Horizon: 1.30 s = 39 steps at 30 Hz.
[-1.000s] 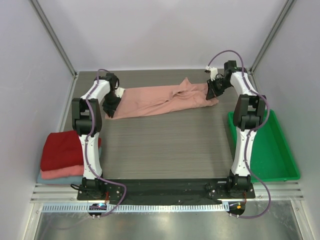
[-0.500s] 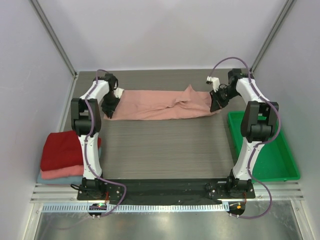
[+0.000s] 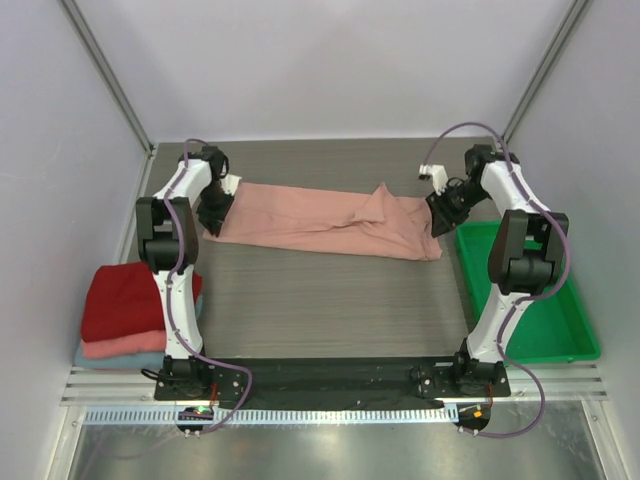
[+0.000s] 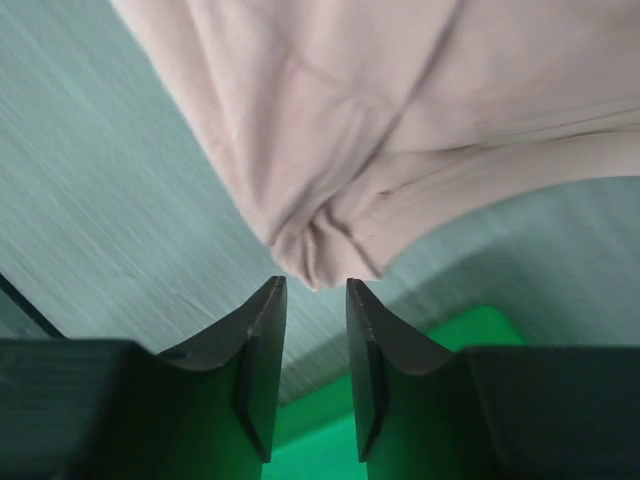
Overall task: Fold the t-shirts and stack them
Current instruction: Fold the tshirt
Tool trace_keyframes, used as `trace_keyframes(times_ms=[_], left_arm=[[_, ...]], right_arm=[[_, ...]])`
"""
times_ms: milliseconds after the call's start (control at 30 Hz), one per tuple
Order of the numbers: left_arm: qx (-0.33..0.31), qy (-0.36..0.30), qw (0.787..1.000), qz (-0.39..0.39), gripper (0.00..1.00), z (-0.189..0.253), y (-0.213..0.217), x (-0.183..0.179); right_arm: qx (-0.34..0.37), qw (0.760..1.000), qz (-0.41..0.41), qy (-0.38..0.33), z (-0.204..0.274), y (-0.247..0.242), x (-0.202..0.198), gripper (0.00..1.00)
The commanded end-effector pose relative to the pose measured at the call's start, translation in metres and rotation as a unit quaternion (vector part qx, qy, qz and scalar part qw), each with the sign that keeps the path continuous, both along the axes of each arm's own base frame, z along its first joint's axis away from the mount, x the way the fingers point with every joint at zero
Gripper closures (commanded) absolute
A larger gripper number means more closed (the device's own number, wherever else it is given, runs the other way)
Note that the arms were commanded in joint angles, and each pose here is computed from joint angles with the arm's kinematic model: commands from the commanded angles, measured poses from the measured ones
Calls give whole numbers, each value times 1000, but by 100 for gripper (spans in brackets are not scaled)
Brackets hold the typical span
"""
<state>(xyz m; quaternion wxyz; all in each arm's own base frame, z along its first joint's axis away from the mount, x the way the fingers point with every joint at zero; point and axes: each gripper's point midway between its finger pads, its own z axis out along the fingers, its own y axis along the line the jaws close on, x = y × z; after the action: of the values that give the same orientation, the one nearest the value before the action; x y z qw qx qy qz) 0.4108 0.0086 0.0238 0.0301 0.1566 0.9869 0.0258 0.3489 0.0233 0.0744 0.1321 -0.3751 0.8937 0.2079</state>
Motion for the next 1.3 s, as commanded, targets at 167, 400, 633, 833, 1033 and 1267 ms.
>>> trace_keyframes(times_ms=[167,400,633,833,1033,1267], left_arm=[[-20,-37,999,-17,80,36,-11,9],[-20,-26,999,-17,81,28,-13,4],[-19,-19,999,-19,81,22,-16,3],[-13,-16,999,-24,81,19,-14,3],[-17,-8,1000,-22,81,13,-16,2],[-18,-8,1000,-21,82,10,-16,5]], right_arm=[[56,996,-45,-57,45,12,59,60],[52,998,-23,-5,24,13,41,58],[68,997,-17,13,16,18,35,56],[76,995,0,67,5,24,17,48],[39,997,19,69,0,12,-2,47],[16,997,17,78,-15,5,-10,48]])
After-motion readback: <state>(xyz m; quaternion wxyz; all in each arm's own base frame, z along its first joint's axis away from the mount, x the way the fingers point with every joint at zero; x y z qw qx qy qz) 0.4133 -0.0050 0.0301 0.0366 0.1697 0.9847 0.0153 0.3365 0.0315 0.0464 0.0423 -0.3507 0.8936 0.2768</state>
